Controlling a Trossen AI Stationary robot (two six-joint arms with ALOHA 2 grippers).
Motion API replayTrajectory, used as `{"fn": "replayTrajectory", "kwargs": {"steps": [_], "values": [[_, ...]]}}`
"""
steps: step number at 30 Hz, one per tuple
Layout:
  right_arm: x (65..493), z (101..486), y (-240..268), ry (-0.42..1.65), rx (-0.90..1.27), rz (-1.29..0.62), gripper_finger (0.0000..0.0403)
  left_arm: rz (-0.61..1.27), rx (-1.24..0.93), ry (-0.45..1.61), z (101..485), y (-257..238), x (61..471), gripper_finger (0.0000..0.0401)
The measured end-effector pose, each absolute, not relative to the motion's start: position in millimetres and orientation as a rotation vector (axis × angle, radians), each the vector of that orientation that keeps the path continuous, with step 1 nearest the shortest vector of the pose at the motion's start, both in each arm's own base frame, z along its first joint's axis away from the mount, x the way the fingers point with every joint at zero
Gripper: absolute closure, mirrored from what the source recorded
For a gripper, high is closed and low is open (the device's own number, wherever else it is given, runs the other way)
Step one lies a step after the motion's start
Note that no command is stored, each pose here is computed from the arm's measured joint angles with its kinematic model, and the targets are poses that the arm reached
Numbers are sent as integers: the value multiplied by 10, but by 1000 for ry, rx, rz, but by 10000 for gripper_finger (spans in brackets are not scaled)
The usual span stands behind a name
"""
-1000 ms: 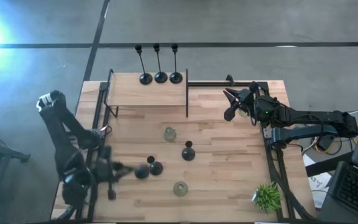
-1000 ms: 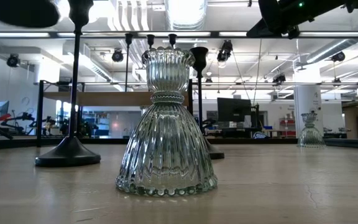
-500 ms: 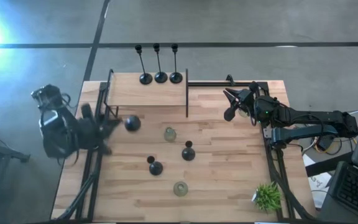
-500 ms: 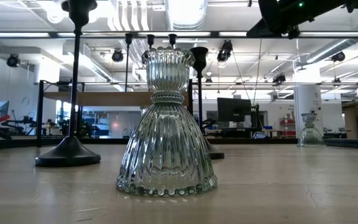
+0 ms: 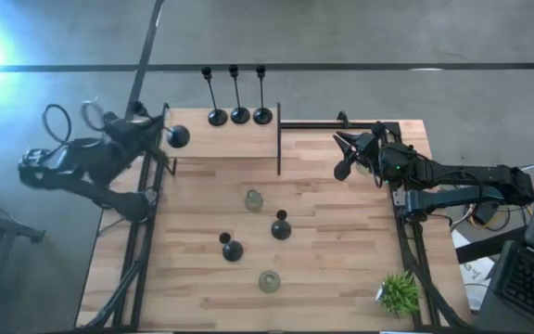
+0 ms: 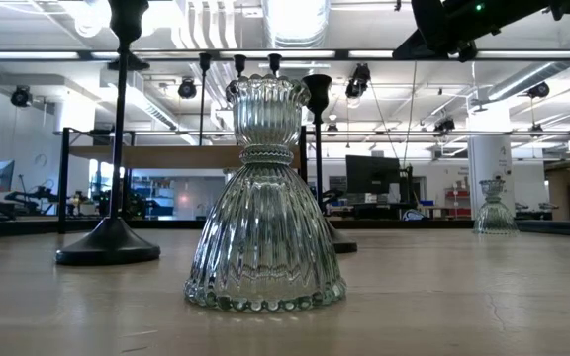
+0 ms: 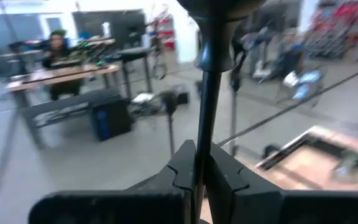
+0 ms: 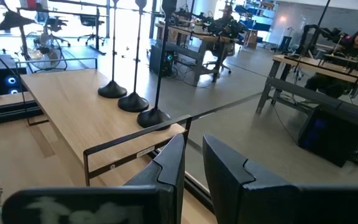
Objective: Pick & Place candle stick holders
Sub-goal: Put the black candleholder on the shelf
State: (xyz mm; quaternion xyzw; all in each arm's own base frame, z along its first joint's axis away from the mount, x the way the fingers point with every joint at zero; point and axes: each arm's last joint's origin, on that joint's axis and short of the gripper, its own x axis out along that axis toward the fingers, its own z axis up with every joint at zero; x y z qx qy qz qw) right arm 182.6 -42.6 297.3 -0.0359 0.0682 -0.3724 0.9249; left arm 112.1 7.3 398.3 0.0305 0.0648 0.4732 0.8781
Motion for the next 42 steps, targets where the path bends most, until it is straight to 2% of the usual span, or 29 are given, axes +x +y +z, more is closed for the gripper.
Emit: {"fn": "replayTrajectory", "kwargs": {"steps": [7, 14, 20, 35, 42], "values": [[1826, 2972, -425, 140, -74, -763, 349, 1027, 11, 162, 3744, 504, 1317, 384], [1826, 2972, -425, 140, -74, -764, 349, 1128, -42, 98, 3529, 869, 1297, 384], [1826, 2973, -425, 140, -74, -763, 349, 1198, -47, 133, 3364, 1011, 1268, 384], [1826, 2972, -426, 140, -74, -764, 349, 1283, -49, 186, 3245, 1338, 1372, 384], [1826, 2972, -426, 140, -74, -764, 349, 1285, -41, 142, 3258, 1450, 1402, 384]]}}
